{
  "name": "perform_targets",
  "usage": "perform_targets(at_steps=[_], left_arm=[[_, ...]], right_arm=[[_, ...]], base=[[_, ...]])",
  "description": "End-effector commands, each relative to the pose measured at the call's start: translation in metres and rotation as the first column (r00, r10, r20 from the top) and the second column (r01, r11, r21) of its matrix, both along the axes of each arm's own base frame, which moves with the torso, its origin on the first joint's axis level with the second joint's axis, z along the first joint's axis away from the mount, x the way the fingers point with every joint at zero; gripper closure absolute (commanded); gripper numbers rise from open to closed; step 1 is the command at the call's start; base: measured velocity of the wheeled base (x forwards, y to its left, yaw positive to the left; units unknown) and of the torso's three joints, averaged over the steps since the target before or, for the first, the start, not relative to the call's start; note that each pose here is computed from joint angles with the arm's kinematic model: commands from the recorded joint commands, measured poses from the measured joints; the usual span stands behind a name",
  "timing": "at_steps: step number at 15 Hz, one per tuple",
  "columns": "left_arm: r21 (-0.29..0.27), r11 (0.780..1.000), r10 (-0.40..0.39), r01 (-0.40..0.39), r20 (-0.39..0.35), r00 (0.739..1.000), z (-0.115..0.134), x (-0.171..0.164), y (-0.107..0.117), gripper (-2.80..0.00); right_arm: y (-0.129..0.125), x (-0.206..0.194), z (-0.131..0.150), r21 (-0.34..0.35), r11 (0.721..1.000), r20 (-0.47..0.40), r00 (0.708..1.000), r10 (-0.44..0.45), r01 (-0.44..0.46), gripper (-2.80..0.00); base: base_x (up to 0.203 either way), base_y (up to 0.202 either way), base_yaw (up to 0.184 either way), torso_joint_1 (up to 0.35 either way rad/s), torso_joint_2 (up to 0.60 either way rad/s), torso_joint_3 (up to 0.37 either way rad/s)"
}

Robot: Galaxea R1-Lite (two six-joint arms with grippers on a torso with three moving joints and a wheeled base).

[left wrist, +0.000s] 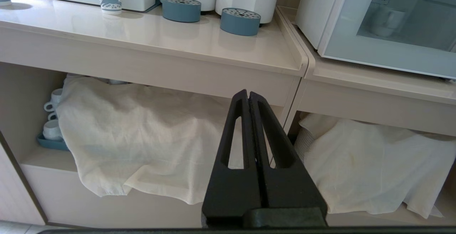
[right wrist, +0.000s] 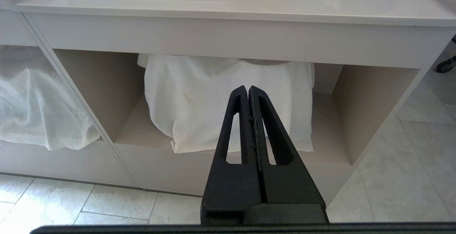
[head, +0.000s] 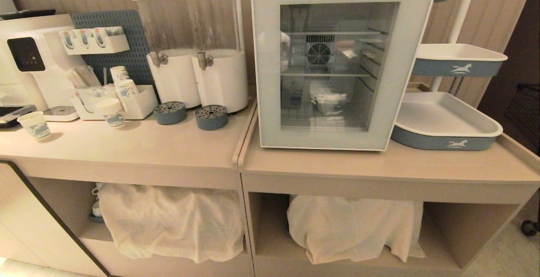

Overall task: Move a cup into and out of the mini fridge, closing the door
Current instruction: Open the freezer door

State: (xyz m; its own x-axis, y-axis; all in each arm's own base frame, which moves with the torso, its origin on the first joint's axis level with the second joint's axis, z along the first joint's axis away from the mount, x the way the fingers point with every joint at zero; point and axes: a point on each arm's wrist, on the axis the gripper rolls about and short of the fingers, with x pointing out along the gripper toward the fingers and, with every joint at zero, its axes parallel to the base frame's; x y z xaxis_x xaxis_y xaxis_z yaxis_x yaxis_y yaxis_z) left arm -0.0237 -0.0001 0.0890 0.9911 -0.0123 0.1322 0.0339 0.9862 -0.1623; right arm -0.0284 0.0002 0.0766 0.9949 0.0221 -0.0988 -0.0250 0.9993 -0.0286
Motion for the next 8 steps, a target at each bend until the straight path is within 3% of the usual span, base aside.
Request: perform_targets(at_steps=[1,8], left_arm=[[-0.001,1.0,0.0,0.0,-0.035,0.999,-0.0111,0.003,0.0,0.0],[-0.001,1.0,0.0,0.0,-0.033,0.999,-0.011,0.003,0.0,0.0]], right_arm=[[0.0,0.0001,-0.0005,0.001,1.0,-0.002,1.0,-0.001,0.001,0.0],[0.0,0.0001,-0.0005,0.001,1.0,-0.002,1.0,-0.001,0.001,0.0]], base=[[0.0,0.0,0.0,0.0,0.0,0.0],[0.0,0.0,0.0,0.0,0.0,0.0]])
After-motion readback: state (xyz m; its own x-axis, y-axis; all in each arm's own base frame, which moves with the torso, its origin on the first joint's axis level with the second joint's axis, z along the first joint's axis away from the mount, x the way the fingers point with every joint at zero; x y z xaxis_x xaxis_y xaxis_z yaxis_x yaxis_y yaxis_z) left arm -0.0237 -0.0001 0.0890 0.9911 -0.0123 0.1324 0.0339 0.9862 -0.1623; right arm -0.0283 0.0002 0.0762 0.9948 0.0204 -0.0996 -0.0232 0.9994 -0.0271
